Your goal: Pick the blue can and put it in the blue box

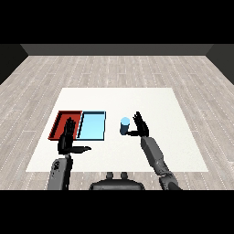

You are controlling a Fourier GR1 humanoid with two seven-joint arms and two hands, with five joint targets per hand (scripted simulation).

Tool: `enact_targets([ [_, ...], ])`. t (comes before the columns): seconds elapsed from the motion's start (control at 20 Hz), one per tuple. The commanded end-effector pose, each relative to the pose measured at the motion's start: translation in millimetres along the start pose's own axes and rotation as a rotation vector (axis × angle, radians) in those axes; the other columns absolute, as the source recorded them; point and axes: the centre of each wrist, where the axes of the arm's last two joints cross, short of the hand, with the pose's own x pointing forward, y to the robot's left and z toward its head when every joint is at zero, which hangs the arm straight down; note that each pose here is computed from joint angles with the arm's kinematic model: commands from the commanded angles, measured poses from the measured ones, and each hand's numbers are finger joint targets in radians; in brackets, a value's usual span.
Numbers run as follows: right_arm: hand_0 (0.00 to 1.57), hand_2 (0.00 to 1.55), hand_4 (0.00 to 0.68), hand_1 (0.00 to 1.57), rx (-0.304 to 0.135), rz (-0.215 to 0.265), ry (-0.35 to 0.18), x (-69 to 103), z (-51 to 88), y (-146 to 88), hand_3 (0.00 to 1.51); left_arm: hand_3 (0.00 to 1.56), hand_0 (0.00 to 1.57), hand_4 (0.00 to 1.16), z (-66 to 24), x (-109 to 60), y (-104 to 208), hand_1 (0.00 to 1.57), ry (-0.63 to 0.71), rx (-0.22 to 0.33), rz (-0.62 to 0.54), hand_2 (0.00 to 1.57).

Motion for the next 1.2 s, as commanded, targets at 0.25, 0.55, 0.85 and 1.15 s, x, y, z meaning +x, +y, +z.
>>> enact_targets([
  [0.25,0.00,0.00,0.000,0.00,0.019,0.059,0.019,-4.0,-16.4,21,0.00,0.00,0.00,0.00,22.1,-3.9,-6,0.00,0.000,0.007,0.026,0.00],
  [0.55,0.00,0.00,0.000,0.00,0.028,0.096,0.055,3.8,-24.6,47,0.00,0.00,0.00,0.00,1.9,-0.9,10,0.00,0.007,0.007,0.020,0.00],
  [0.85,0.00,0.00,0.000,0.00,0.020,0.080,0.064,-5.7,-34.0,42,0.00,0.00,0.00,0.00,2.1,4.0,-9,0.00,-0.004,0.008,0.017,0.00],
  [1.15,0.00,0.00,0.000,0.00,0.029,0.104,0.098,-27.4,-28.6,43,0.00,0.00,0.00,0.00,-2.4,-1.9,-5,0.00,-0.004,0.015,0.027,0.00],
])
